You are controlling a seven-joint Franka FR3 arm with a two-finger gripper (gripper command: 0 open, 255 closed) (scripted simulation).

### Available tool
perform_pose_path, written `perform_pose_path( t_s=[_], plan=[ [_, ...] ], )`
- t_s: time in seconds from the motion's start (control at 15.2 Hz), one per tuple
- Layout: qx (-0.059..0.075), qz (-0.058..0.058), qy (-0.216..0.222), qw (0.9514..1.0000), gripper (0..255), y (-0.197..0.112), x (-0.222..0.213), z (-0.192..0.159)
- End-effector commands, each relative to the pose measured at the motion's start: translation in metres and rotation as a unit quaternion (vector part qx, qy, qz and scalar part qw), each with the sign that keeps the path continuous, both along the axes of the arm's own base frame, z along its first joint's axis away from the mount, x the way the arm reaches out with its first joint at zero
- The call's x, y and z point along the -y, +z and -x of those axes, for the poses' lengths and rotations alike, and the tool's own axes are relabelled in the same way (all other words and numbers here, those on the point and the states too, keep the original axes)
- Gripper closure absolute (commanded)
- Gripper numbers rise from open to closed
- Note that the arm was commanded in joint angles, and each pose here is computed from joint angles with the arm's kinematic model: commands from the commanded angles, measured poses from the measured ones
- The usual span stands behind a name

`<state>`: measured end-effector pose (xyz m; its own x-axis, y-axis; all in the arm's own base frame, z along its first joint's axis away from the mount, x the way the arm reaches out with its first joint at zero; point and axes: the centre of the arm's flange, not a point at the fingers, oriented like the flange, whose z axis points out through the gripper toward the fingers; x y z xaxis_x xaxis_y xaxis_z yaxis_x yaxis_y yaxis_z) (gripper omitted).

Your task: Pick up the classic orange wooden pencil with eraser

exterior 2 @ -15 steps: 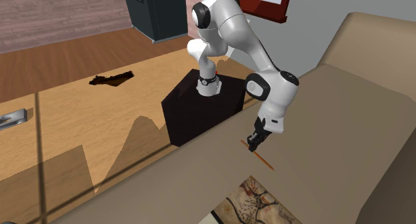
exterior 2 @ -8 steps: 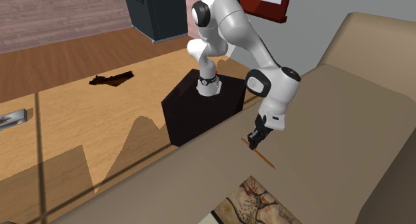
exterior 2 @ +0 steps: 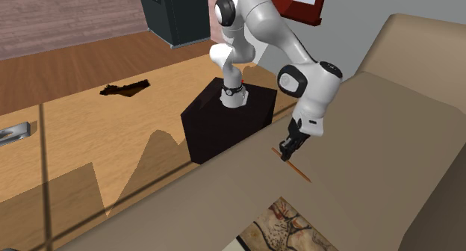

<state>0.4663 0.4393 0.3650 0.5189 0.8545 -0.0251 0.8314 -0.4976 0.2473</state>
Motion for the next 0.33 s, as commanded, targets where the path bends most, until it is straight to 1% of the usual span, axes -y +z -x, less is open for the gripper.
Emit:
perform_pose_path(
  t_s=[0.0, 0.13, 0.26],
  plan=[
    [0.000, 0.000, 0.000, 1.0000, 255, 0.010, 0.000, 0.000],
    [0.000, 0.000, 0.000, 1.0000, 255, 0.021, 0.000, 0.000],
    [0.000, 0.000, 0.000, 1.0000, 255, 0.021, 0.000, 0.000]
  ],
)
